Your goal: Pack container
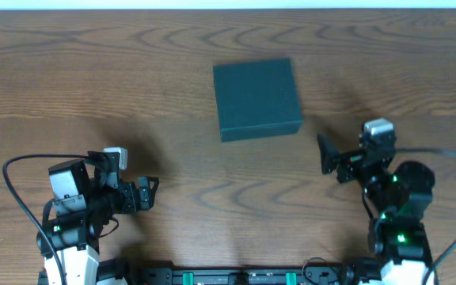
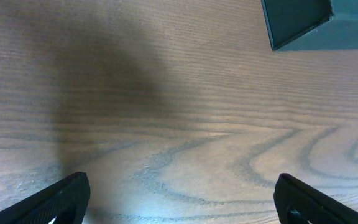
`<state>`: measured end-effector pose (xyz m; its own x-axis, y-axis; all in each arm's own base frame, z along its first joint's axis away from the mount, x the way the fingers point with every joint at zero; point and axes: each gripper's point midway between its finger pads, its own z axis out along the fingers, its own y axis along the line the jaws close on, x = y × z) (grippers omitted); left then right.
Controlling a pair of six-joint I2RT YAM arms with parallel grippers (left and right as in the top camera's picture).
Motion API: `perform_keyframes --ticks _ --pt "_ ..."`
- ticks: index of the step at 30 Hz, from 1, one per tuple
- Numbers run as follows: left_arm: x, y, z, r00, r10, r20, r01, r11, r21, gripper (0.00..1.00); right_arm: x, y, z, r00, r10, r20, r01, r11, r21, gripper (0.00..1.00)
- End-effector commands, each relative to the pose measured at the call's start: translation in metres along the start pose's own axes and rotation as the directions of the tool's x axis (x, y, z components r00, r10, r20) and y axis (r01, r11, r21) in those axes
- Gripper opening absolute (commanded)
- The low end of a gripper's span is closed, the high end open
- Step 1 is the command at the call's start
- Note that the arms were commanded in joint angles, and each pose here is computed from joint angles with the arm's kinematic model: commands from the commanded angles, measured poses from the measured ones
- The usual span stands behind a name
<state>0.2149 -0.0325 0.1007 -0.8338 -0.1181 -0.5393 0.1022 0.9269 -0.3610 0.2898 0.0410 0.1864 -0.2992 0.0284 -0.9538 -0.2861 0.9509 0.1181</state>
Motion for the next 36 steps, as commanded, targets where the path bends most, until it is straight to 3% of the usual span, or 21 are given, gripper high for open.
perform_keyframes --ticks 1,5,8,9,14,19,26,31,36 --pt "0.001 0.0 0.0 1.0 -0.001 -0.003 0.001 1.0 -0.001 0.95 0.011 -0.006 -0.007 0.998 0.067 0.014 -0.067 0.998 0.02 0.99" --pt "0.001 0.0 0.0 1.0 -0.002 -0.003 0.002 1.0 -0.001 0.95 0.034 -0.026 -0.017 0.994 0.103 0.033 -0.105 0.99 0.091 0.99" --pt "0.001 0.0 0.0 1.0 -0.001 -0.003 0.001 1.0 -0.001 0.95 0.05 -0.023 -0.02 0.998 0.065 0.014 -0.066 0.995 0.081 0.92" --pt "0.001 0.0 0.0 1.0 -0.002 -0.003 0.002 1.0 -0.001 0.95 0.056 -0.024 -0.021 0.998 0.069 0.004 -0.069 0.993 0.094 0.99" --pt "0.001 0.0 0.0 1.0 -0.001 -0.003 0.001 1.0 -0.001 0.95 0.085 -0.053 -0.026 0.994 0.097 -0.048 -0.081 0.96 0.27 0.99" --pt "0.001 0.0 0.001 1.0 -0.001 -0.004 0.001 1.0 -0.001 0.95 0.11 -0.051 -0.03 0.985 0.133 -0.109 -0.098 0.955 0.279 0.99" --pt "0.001 0.0 0.0 1.0 -0.001 -0.003 0.001 1.0 -0.001 0.95 0.109 -0.017 -0.023 0.988 0.099 -0.123 -0.083 0.988 0.127 0.99" --pt "0.001 0.0 0.0 1.0 -0.001 -0.003 0.001 1.0 -0.001 0.95 0.108 -0.012 -0.022 0.988 0.095 -0.119 -0.081 0.99 0.115 0.99" --pt "0.001 0.0 0.0 1.0 -0.001 -0.003 0.001 1.0 -0.001 0.95 0.081 -0.013 -0.022 0.999 -0.002 0.032 -0.001 0.994 0.113 0.99"
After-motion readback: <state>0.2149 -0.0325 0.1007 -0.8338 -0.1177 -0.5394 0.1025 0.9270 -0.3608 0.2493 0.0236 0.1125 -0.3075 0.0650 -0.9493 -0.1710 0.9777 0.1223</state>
